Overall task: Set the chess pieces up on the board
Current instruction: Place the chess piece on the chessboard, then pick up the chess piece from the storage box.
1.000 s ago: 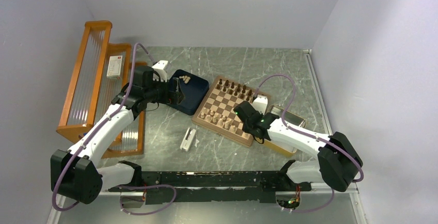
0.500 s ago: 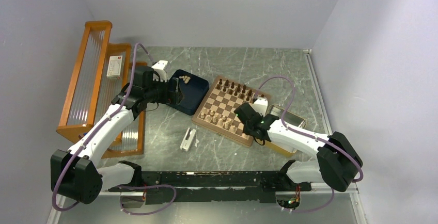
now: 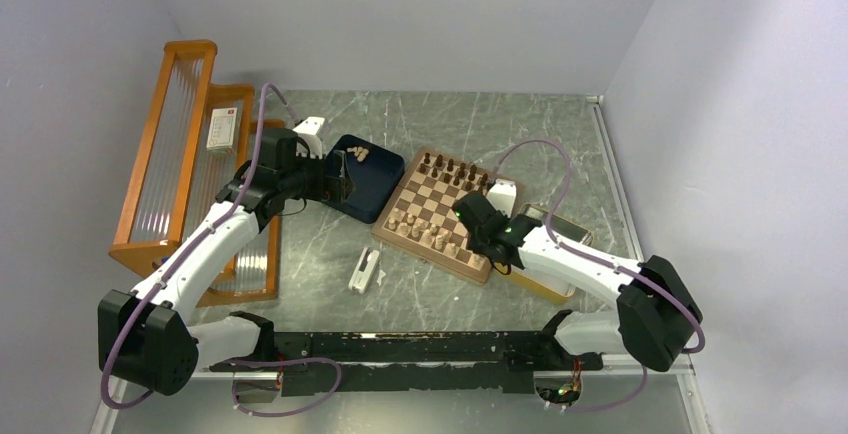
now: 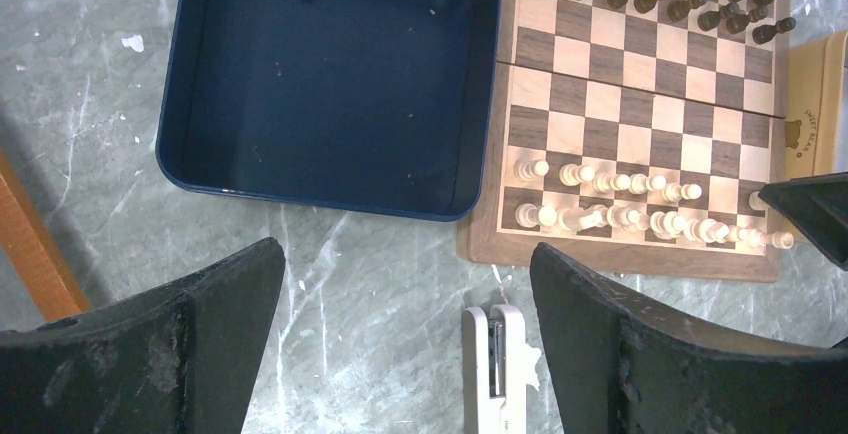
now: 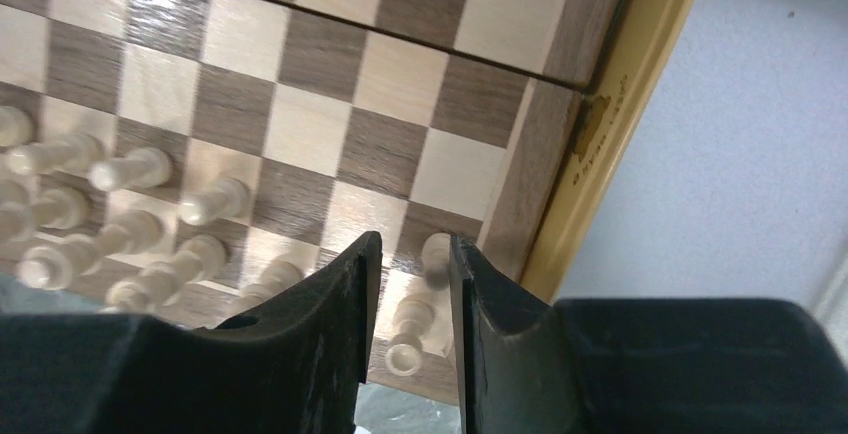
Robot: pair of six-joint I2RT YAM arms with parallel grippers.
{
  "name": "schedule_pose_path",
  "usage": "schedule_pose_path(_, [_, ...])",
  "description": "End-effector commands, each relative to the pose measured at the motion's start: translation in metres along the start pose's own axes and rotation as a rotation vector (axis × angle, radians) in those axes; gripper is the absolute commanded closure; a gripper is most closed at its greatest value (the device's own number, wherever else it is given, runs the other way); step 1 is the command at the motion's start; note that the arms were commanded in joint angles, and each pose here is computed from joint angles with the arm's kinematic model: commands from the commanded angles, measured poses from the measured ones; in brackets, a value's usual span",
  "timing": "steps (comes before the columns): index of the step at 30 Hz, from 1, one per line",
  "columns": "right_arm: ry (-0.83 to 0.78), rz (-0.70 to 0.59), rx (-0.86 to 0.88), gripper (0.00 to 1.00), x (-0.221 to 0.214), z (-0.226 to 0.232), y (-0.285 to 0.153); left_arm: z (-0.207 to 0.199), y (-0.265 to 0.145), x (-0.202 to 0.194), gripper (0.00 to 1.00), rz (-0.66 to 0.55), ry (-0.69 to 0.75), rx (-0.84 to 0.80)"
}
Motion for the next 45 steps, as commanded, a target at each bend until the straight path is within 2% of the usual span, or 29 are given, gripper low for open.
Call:
schedule_pose_path(1, [0.014, -0.066, -0.008, 0.65, 0.023, 0.002, -0.009, 0.000, -0.005, 0.004, 0.03, -0.035, 0.016, -0.004])
schedule_pose_path(7, [0.031, -0.105, 0.019, 0.64, 0.043, 0.001, -0.029, -0.001, -0.005, 0.003, 0.03, -0.027, 0.016, -0.020])
schedule_pose_path(13, [0.038, -0.174, 0.121, 0.61, 0.068, 0.005, -0.056, 0.004, -0.001, 0.002, 0.03, -0.034, -0.009, 0.045])
schedule_pose_path(16, [0.029, -0.222, 0.231, 0.54, 0.078, 0.011, -0.067, 0.006, 0.008, 0.005, 0.03, 0.006, -0.015, 0.071])
schedule_pose_path(21, [0.055, -0.316, 0.371, 0.33, 0.083, 0.012, -0.083, 0.004, 0.035, 0.016, 0.03, 0.066, -0.015, 0.054])
schedule_pose_path(25, [0.051, -0.370, 0.432, 0.28, 0.083, 0.008, -0.092, 0.003, 0.063, 0.038, 0.03, 0.112, -0.002, 0.079])
schedule_pose_path(27, [0.045, -0.389, 0.454, 0.24, 0.083, 0.007, -0.096, 0.005, 0.079, 0.046, 0.13, 0.115, 0.004, 0.100])
schedule_pose_path(30, [0.029, -0.412, 0.477, 0.17, 0.084, 0.004, -0.103, 0.009, 0.106, 0.057, 0.13, 0.116, 0.015, 0.134])
schedule_pose_path(38, [0.017, -0.490, 0.447, 0.17, 0.082, -0.003, -0.100, 0.027, 0.175, 0.054, 0.24, 0.177, 0.099, 0.168])
schedule_pose_path(45, [0.010, -0.492, 0.432, 0.18, 0.083, -0.003, -0.098, 0.037, 0.200, 0.050, 0.47, 0.148, 0.150, 0.193])
Point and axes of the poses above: each gripper's point midway between its finger pads, its own y axis out along the fingers, its own z axis along the line the jaws close on, x = y × z, the point moved 10 cm from there along -y, back along the fingers, and after that the axes turned 11 degrees about -y, right-handed, at the moved point
